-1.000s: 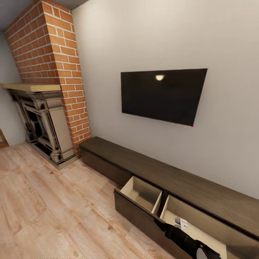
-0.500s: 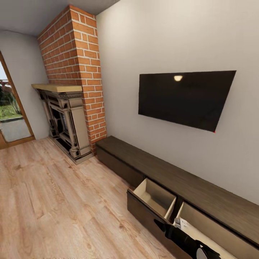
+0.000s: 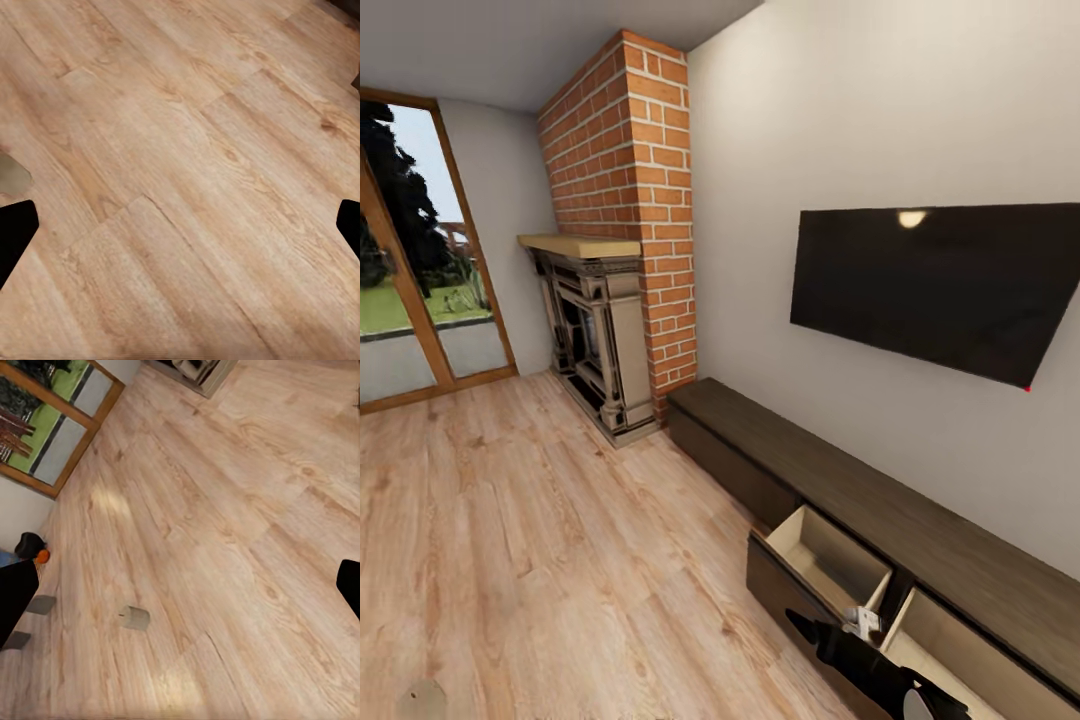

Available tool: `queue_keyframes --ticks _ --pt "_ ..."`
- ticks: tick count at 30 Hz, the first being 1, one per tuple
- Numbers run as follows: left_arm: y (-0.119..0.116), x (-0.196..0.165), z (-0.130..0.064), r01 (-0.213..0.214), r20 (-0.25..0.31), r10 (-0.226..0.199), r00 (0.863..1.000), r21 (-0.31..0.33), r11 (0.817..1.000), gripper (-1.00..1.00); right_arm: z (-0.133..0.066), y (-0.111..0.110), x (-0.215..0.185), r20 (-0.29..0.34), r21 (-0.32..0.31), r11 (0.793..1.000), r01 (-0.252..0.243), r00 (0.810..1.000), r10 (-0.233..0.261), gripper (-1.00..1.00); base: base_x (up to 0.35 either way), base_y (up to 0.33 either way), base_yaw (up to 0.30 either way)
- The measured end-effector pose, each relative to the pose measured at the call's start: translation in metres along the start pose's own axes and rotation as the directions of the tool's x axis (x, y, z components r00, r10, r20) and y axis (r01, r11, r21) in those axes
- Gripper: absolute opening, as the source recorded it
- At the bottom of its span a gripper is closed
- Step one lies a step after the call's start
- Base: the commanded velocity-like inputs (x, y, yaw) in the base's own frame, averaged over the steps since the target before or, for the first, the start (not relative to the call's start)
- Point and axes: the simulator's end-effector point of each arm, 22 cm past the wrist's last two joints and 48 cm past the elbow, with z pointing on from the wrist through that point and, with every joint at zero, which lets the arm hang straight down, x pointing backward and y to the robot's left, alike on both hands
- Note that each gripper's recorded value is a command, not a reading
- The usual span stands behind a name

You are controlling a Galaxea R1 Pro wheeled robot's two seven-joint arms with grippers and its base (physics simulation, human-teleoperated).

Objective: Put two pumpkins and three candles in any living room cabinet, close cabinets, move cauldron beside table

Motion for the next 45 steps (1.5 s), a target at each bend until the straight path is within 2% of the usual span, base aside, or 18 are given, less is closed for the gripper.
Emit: queue_keyframes --ticks 21,40,45 --pt "0.001 -0.011 -0.020 0.003 -0.010 -0.003 1.000 0.000 1.000 1.00 -0.013 0.019 -0.011 -0.001 0.001 1.000 -0.001 1.000 0.001 1.00 -0.006 0.000 0.290" --pt "0.003 -0.018 -0.037 0.005 -0.021 -0.005 1.000 -0.001 1.000 1.00 -0.021 0.037 -0.016 -0.003 -0.004 1.000 -0.006 1.000 0.006 1.00 -0.269 0.000 0.290" --pt "0.003 -0.020 -0.041 0.005 -0.021 -0.005 1.000 -0.001 1.000 1.00 -0.023 0.035 -0.016 -0.005 0.033 0.999 -0.006 1.000 0.006 1.00 -0.123 0.000 0.290"
